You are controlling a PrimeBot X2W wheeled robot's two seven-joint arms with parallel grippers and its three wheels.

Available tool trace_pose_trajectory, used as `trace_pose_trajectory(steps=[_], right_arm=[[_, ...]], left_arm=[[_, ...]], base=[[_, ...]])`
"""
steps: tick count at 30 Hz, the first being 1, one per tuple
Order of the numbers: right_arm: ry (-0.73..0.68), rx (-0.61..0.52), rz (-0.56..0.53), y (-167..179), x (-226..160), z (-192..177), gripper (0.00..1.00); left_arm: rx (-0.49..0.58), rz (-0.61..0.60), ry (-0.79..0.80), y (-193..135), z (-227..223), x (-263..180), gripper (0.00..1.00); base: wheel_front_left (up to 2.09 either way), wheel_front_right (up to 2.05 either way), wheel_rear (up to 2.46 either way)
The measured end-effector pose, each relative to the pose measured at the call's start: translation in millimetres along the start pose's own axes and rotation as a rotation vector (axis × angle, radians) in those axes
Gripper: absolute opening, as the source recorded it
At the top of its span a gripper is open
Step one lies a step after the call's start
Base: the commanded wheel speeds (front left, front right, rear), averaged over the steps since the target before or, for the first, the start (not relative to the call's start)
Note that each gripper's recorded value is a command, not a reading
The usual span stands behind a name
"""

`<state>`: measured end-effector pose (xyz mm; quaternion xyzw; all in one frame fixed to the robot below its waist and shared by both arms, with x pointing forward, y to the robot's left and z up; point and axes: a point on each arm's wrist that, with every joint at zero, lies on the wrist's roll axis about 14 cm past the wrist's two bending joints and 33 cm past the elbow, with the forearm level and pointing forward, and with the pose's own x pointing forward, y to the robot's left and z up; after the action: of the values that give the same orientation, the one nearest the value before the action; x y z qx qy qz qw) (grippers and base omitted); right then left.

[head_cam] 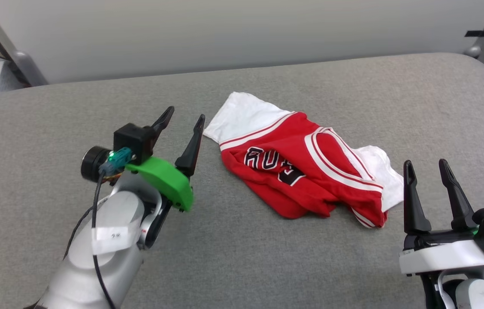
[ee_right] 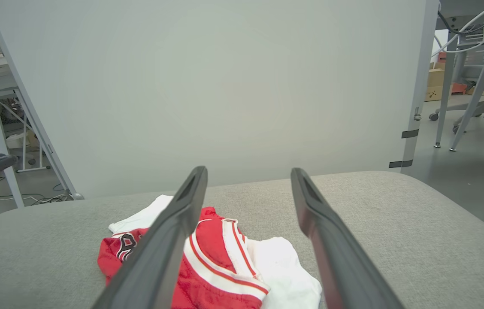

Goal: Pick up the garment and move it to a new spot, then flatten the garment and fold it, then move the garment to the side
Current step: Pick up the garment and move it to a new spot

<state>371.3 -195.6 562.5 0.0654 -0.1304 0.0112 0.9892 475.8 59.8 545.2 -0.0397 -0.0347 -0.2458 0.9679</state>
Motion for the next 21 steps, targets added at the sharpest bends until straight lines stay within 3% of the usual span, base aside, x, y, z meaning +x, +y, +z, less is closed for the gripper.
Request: trace_pose_trajectory(steps=[6, 13, 21], right_arm=[[-0.015, 0.018, 0.048, 16, 3, 4, 1.00], [-0.029, 0.014, 0.073, 24, 1, 9, 1.00], [-0.001, 0.014, 0.075, 26, -5, 2, 1.00]], left_arm=[[0.018, 0.126, -0.068, 32, 20, -49, 1.00], [-0.006, 0.210, -0.112, 32, 24, -91, 1.00], [-0.037, 0.217, -0.117, 15, 15, -109, 1.00]], base=[[0.00, 0.00, 0.00], [0.00, 0.00, 0.00], [0.00, 0.00, 0.00]])
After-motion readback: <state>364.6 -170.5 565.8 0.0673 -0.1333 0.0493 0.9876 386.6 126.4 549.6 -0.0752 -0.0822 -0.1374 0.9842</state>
